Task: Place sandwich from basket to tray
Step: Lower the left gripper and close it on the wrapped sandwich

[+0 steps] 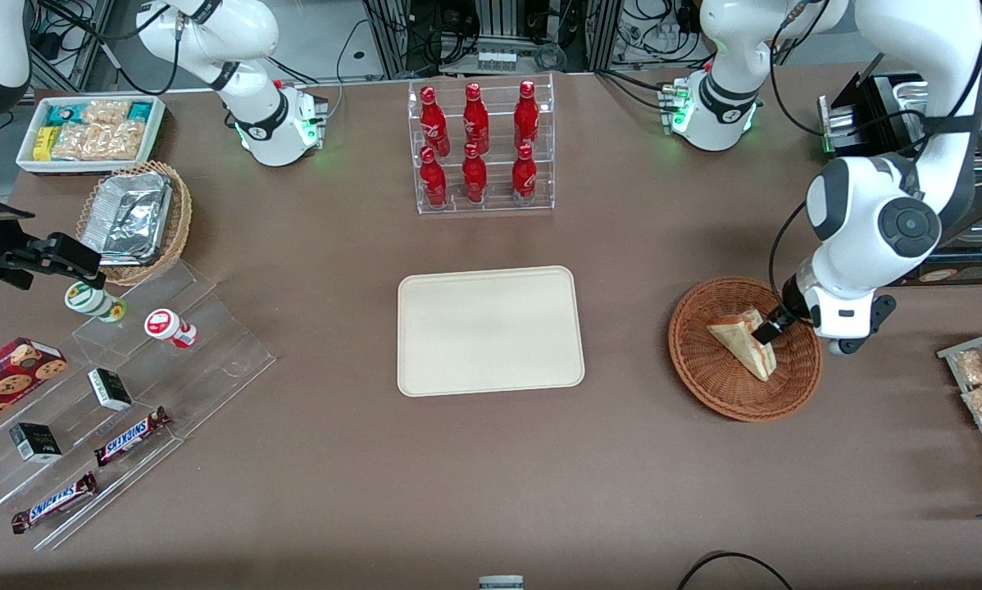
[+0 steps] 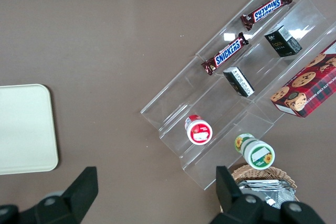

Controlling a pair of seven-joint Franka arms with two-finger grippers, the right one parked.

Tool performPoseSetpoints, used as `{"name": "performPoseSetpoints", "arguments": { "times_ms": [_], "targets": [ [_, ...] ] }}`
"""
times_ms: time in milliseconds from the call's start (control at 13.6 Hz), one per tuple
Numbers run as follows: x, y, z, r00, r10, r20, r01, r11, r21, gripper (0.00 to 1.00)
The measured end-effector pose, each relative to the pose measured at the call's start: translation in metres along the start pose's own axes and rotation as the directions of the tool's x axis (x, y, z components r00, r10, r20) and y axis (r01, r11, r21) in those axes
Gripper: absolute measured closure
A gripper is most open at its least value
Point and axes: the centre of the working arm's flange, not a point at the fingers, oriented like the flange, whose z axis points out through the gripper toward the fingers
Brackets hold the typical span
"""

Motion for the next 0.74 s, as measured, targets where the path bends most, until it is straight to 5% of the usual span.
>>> {"name": "performPoseSetpoints", "arguments": {
  "times_ms": [735],
  "targets": [
    [-0.004,0.007,0.047,0.998,-0.046,0.044,0.044,0.998,0.033,0.0]
  ]
}}
